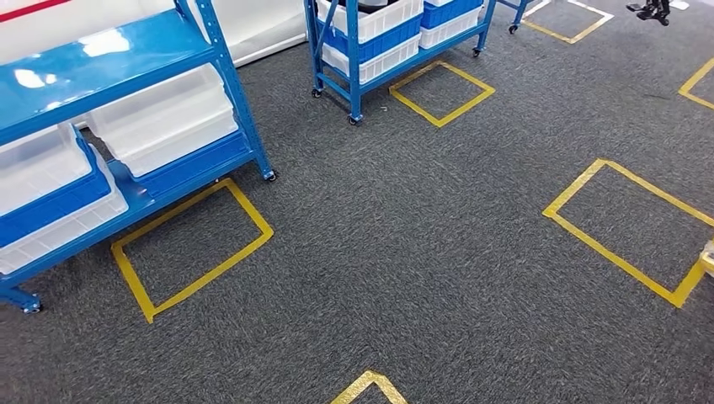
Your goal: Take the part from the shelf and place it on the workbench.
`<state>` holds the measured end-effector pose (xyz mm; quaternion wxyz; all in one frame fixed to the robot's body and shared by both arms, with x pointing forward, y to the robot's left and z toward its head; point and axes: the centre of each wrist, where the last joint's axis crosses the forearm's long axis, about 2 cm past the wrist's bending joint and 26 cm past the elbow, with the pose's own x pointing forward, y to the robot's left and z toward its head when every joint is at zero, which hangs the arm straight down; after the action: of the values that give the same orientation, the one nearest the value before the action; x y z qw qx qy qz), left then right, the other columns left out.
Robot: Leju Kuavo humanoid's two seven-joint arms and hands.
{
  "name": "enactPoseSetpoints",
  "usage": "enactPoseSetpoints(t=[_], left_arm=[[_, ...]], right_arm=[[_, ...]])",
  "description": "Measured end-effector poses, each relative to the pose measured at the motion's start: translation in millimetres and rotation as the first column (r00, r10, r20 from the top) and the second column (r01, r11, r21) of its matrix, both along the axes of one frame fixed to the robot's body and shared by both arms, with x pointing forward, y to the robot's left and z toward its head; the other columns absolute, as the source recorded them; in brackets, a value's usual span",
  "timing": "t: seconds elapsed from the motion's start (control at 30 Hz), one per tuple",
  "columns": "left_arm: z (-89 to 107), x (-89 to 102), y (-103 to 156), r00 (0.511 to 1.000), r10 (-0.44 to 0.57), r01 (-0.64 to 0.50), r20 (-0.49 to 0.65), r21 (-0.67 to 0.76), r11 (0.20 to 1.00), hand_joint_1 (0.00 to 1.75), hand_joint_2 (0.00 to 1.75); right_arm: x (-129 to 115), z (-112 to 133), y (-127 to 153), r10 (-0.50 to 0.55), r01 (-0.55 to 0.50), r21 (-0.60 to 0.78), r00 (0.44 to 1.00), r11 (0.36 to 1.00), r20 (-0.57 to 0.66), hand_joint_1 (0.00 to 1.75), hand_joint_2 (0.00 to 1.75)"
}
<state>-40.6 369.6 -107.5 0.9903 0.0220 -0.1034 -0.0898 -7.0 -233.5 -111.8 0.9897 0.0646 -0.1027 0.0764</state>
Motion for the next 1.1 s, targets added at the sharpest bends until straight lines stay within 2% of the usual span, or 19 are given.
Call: enactPoseSetpoints(t=[0.1, 0.23, 0.37, 0.5, 0.87, 1.1], left_arm=[[0.3, 2.6, 3, 0.988, 0.141, -0.140, -0.056, 0.020, 0.990, 0.00, 0.00], [0.3, 1.2, 3, 0.946, 0.289, -0.279, -0.146, 0.085, 0.957, 0.00, 1.75], [0.3, 0.7, 3, 0.922, 0.358, -0.346, -0.151, 0.096, 0.933, 0.00, 1.75], [0.3, 1.5, 2, 0.917, 0.369, -0.359, -0.148, 0.090, 0.929, 0.00, 1.75], [2.3, 5.2, 16, 0.973, 0.226, -0.222, -0.039, 0.091, 0.971, 0.00, 1.75], [3.8, 7.8, 24, 0.979, 0.198, -0.190, -0.056, 0.112, 0.975, 0.00, 1.75]], right_arm=[[-1, -1, -9, 0.033, -0.033, -0.018, 0.999, 0.999, 0.012, 0.00, 1.75], [-1, -1, -14, 0.080, -0.078, -0.031, 0.995, 0.996, 0.067, 0.00, 1.75], [3, -1, -11, 0.151, -0.147, -0.052, 0.985, 0.988, 0.083, 0.00, 1.75], [6, -1, -10, 0.181, -0.178, -0.046, 0.980, 0.983, 0.082, 0.00, 1.75], [8, -1, -8, 0.192, -0.192, -0.020, 0.981, 0.981, 0.007, 0.00, 1.75], [9, 0, -4, 0.165, -0.166, -0.030, 0.986, 0.986, -0.025, 0.00, 1.75]])
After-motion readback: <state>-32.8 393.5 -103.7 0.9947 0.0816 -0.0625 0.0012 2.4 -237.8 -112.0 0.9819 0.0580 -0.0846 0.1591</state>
